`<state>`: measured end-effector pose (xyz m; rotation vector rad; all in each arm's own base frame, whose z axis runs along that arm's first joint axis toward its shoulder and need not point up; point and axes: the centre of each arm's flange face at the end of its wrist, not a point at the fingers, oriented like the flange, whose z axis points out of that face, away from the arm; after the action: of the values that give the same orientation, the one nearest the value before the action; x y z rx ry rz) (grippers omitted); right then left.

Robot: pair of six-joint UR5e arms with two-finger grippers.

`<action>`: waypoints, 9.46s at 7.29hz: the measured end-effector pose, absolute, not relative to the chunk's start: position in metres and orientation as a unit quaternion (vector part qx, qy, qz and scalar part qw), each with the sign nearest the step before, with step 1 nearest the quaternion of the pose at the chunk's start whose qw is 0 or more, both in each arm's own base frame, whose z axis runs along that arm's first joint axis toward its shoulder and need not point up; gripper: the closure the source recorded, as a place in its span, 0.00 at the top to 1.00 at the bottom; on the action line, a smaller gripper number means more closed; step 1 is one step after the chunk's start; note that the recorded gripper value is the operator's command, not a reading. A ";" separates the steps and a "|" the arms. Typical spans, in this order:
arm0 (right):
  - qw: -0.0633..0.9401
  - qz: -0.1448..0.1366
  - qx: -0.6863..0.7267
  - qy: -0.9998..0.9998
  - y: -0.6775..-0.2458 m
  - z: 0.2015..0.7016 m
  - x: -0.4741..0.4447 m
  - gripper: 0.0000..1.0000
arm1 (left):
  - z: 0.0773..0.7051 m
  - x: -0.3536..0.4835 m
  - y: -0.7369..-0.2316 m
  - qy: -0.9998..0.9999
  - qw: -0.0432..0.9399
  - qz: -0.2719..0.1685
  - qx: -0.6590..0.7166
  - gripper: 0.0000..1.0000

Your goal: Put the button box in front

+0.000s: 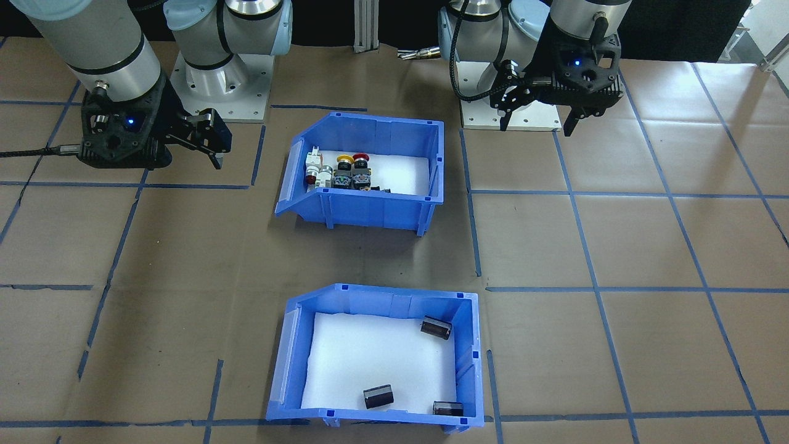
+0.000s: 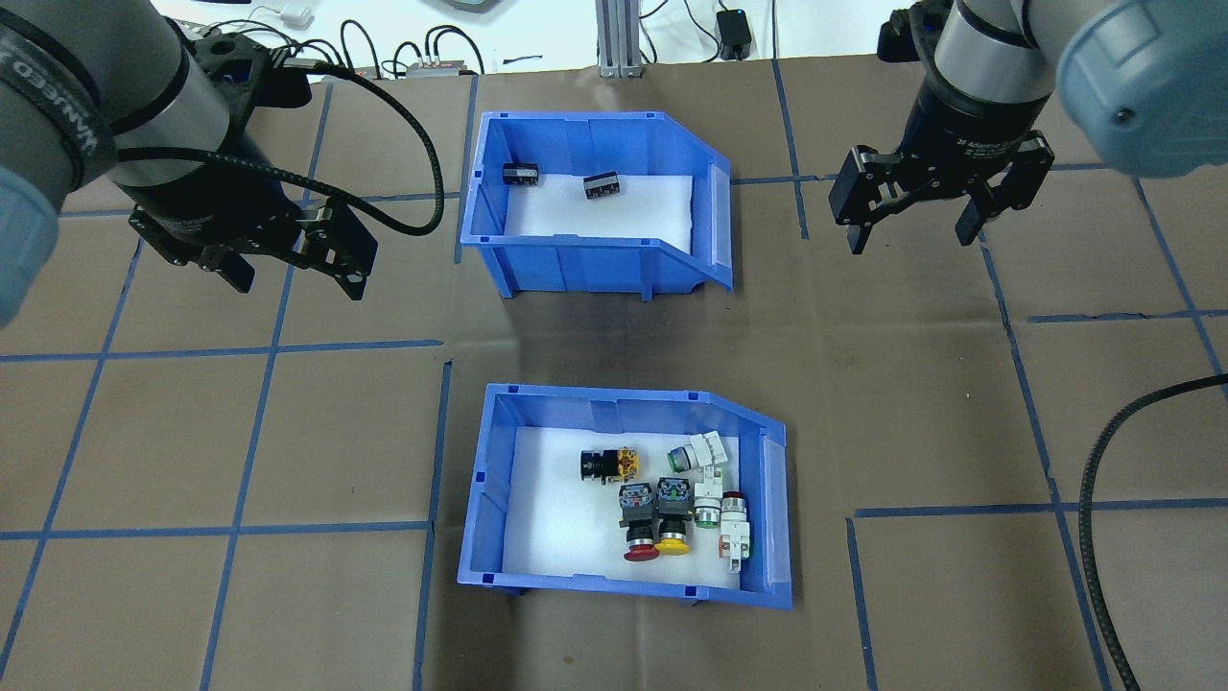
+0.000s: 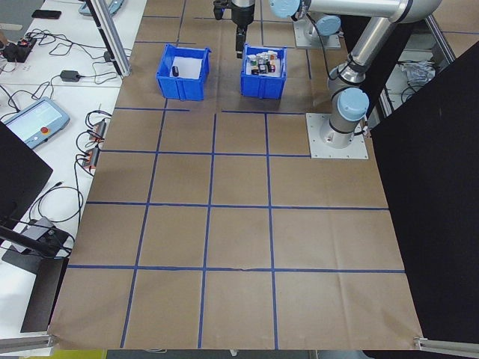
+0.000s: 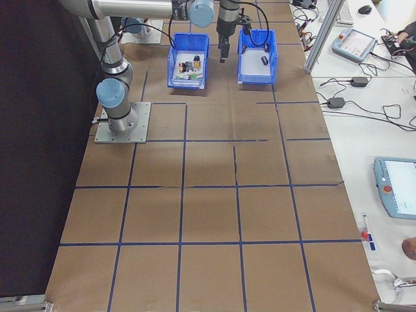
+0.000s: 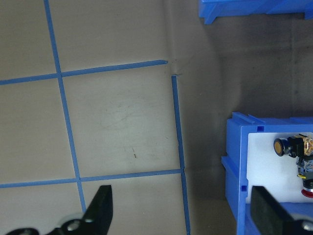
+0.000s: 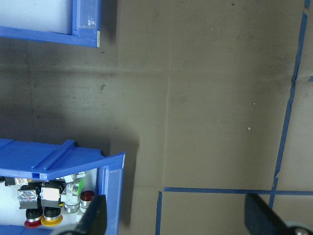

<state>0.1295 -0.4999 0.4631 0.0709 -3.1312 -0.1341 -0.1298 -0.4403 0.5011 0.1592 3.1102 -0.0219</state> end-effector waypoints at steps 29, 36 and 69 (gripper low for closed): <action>0.003 -0.024 0.690 -0.723 -0.612 0.262 0.462 0.67 | 0.317 -0.284 -0.262 0.776 -0.003 0.089 -0.624 0.99; 0.032 -0.006 0.687 -0.726 -0.610 0.298 0.454 0.01 | 0.271 -0.305 -0.255 0.781 -0.024 0.078 -0.619 0.95; -0.001 0.005 0.727 -0.687 -0.308 0.349 0.124 0.02 | 0.291 -0.370 -0.650 0.759 -0.092 0.088 -0.639 0.22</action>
<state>0.1240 -0.3085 0.3495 2.2848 -2.1579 0.0158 -0.3699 -0.6501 0.2914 -2.1333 2.5338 0.2951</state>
